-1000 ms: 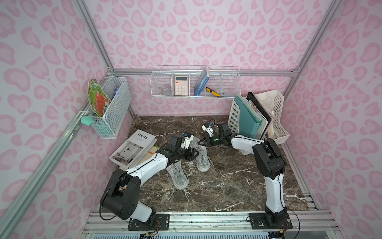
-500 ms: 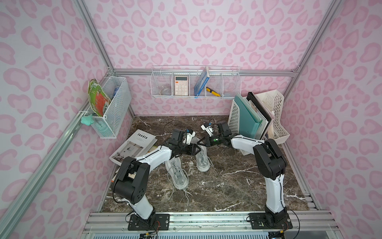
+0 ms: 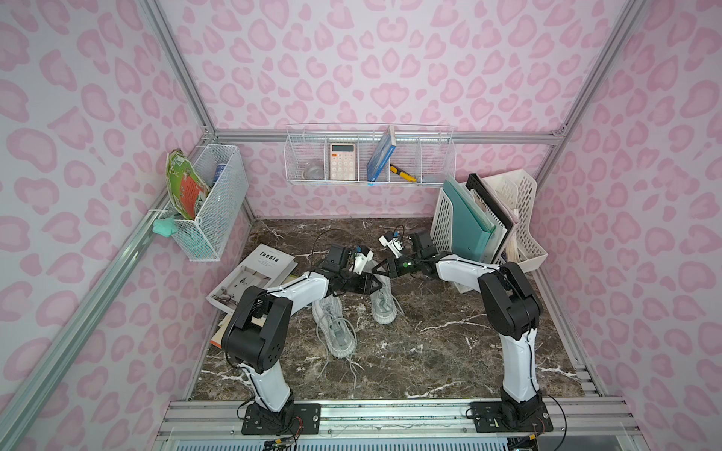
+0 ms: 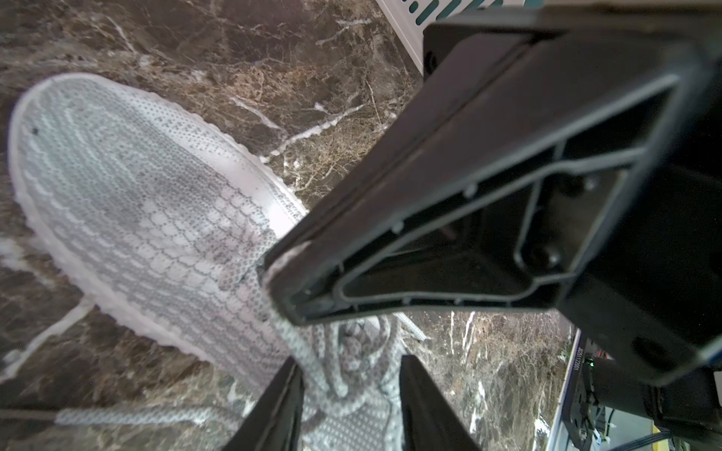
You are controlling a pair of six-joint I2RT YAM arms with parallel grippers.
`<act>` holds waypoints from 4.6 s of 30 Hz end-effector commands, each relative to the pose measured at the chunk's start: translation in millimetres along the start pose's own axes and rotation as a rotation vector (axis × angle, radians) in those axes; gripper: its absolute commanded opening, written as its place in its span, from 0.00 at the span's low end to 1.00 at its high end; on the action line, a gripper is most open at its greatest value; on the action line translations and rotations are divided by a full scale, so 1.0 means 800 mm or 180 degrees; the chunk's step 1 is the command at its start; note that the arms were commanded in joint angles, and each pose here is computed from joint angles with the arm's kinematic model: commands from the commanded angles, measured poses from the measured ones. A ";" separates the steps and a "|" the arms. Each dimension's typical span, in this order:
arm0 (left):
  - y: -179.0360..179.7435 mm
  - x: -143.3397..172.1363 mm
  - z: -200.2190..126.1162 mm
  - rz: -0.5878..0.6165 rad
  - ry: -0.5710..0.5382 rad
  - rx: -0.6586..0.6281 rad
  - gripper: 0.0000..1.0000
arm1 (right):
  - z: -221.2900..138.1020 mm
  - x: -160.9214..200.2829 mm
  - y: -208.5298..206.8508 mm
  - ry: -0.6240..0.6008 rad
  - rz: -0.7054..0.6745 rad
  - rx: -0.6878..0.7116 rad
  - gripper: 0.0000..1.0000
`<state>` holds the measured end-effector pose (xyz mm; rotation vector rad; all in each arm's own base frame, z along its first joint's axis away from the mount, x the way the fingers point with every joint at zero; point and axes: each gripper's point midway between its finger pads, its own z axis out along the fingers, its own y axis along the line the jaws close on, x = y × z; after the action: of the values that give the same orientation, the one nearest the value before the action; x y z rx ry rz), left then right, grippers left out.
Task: Tie the shoes
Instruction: Wrap the shoelace around the shoelace.
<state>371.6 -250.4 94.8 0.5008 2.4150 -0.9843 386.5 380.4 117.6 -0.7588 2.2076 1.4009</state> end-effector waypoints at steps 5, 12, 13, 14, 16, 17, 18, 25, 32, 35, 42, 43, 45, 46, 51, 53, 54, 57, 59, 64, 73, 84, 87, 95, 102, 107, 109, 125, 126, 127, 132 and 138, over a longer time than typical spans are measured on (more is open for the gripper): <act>-0.006 -0.002 0.002 0.0053 0.0019 0.0111 0.40 | 0.000 -0.004 0.006 -0.0013 -0.0042 -0.0022 0.00; -0.003 -0.001 0.005 0.0032 0.0044 0.0096 0.35 | 0.001 -0.003 0.007 -0.0002 -0.0041 -0.0030 0.00; -0.002 -0.001 0.006 0.0023 0.0047 0.0091 0.35 | 0.002 -0.003 0.008 -0.0001 -0.0041 -0.0033 0.00; -0.002 -0.001 0.006 0.0020 0.0045 0.0096 0.34 | 0.002 -0.003 0.008 -0.0003 -0.0044 -0.0028 0.00; -0.003 -0.002 0.006 0.0017 0.0046 0.0111 0.34 | 0.002 -0.003 0.009 -0.0001 -0.0045 -0.0036 0.00; -0.004 -0.002 0.006 0.0026 0.0044 0.0117 0.36 | 0.001 -0.004 0.009 -0.0002 -0.0048 -0.0033 0.00; -0.005 -0.001 0.005 0.0031 0.0044 0.0119 0.37 | 0.001 -0.003 0.010 -0.0001 -0.0048 -0.0031 0.00; -0.008 0.007 -0.001 0.0087 0.0073 0.0132 0.45 | 0.002 -0.003 0.009 0.0009 -0.0051 -0.0030 0.00; -0.001 0.014 0.002 0.0116 0.0154 0.0079 0.46 | 0.002 -0.002 0.009 0.0014 -0.0047 -0.0031 0.00; 0.002 0.013 0.004 0.0111 0.0167 0.0058 0.41 | 0.003 -0.002 0.009 0.0015 -0.0052 -0.0034 0.00; 0.000 0.007 0.007 0.0070 0.0139 0.0094 0.32 | 0.003 -0.001 0.007 0.0021 -0.0039 -0.0030 0.00; -0.002 0.005 0.006 0.0067 0.0125 0.0103 0.32 | 0.003 -0.002 0.007 0.0018 -0.0037 -0.0028 0.00; -0.003 0.003 0.005 0.0053 0.0104 0.0114 0.30 | 0.004 -0.001 0.008 0.0020 -0.0042 -0.0031 0.00; -0.003 0.002 0.005 0.0044 0.0092 0.0120 0.29 | 0.004 -0.001 0.008 0.0020 -0.0044 -0.0033 0.00; -0.007 -0.002 0.006 -0.0006 0.0062 0.0179 0.25 | 0.005 -0.001 0.010 0.0023 -0.0043 -0.0039 0.00; -0.008 -0.003 0.007 -0.0020 0.0051 0.0206 0.26 | 0.005 -0.001 0.012 0.0025 -0.0055 -0.0045 0.00; -0.010 -0.004 0.007 -0.0028 0.0036 0.0228 0.26 | 0.005 0.000 0.011 0.0030 -0.0055 -0.0043 0.00; -0.012 -0.006 0.007 -0.0055 0.0017 0.0257 0.25 | 0.004 0.000 0.012 0.0028 -0.0053 -0.0041 0.00; -0.012 -0.008 0.007 -0.0068 0.0006 0.0255 0.25 | 0.005 0.000 0.013 0.0031 -0.0060 -0.0044 0.00; -0.010 -0.008 0.009 -0.0098 0.0002 0.0249 0.25 | 0.004 0.000 0.014 0.0031 -0.0061 -0.0045 0.00; -0.007 -0.008 0.011 -0.0182 -0.0019 0.0233 0.19 | 0.005 0.000 0.020 0.0031 -0.0081 -0.0066 0.00; -0.006 -0.004 0.009 -0.0197 -0.0043 0.0203 0.06 | -0.002 0.001 0.028 0.0013 -0.0115 -0.0072 0.00; -0.006 -0.004 0.007 -0.0176 -0.0050 0.0201 0.00 | -0.006 0.002 0.030 0.0007 -0.0124 -0.0063 0.00; -0.012 -0.010 0.001 -0.0098 -0.0147 0.0223 0.00 | -0.030 0.014 0.021 0.0015 -0.0138 0.0081 0.15; -0.018 -0.011 -0.002 -0.0065 -0.0183 0.0274 0.00 | -0.076 0.018 -0.022 -0.0202 -0.0124 0.0672 0.43; -0.020 -0.010 -0.001 -0.0023 -0.0198 0.0317 0.00 | -0.051 0.030 -0.033 -0.0112 -0.0053 0.0580 0.59; -0.020 -0.008 -0.001 -0.0016 -0.0186 0.0324 0.00 | -0.039 0.030 -0.025 -0.0095 -0.0087 0.0437 0.61; -0.018 -0.009 -0.002 -0.0015 -0.0201 0.0282 0.00 | -0.052 0.057 0.021 -0.0102 -0.0135 -0.0184 0.30; -0.019 -0.009 -0.003 -0.0004 -0.0207 0.0290 0.00 | -0.053 0.057 0.018 -0.0121 -0.0132 -0.0140 0.30; -0.019 -0.008 -0.003 0.0003 -0.0204 0.0287 0.00 | -0.055 0.054 0.014 -0.0162 -0.0132 -0.0087 0.31; -0.021 -0.007 -0.003 0.0025 -0.0185 0.0325 0.00 | -0.069 0.031 -0.011 -0.0391 0.0023 0.0099 0.53; -0.021 -0.007 -0.003 0.0029 -0.0187 0.0328 0.00 | -0.035 0.034 -0.001 -0.0136 -0.0075 -0.0032 0.63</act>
<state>364.6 -256.6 97.9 0.4705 2.3739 -1.0886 369.4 340.8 113.8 -0.7048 2.1517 1.3922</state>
